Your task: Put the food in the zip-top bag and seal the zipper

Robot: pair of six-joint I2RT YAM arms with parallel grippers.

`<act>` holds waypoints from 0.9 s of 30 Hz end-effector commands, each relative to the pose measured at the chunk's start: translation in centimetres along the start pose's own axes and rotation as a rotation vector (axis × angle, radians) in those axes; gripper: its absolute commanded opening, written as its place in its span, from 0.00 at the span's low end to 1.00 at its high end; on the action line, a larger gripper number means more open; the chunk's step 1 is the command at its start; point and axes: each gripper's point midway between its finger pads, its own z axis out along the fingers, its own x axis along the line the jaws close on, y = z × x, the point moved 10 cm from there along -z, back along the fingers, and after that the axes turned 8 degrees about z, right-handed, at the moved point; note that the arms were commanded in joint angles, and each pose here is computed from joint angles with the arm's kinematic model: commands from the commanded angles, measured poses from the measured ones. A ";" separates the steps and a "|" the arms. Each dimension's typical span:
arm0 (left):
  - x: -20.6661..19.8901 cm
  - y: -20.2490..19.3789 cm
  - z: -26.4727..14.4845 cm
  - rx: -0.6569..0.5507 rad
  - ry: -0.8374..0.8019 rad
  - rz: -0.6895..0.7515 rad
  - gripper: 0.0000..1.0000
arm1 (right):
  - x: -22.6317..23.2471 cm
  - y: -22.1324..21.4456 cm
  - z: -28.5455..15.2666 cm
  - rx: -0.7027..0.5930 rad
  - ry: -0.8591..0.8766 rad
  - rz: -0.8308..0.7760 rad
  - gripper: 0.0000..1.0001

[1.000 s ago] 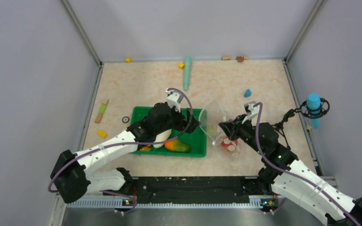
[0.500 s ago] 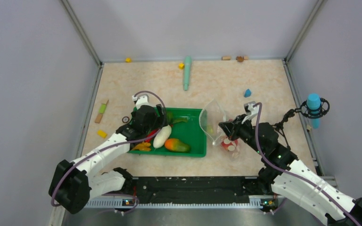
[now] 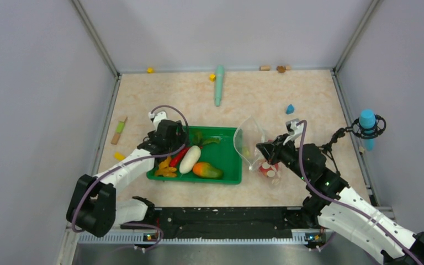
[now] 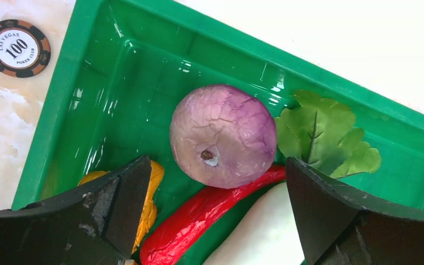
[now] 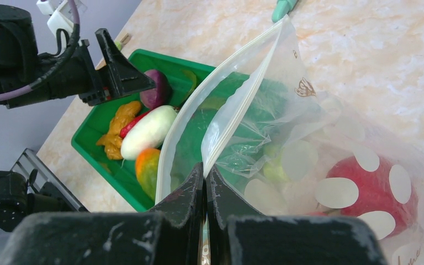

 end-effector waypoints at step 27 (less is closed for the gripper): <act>-0.9 2.5 -0.7 -0.007 -0.100 -0.076 0.54 | 0.7 1.4 0.0 -0.075 0.035 -0.002 0.00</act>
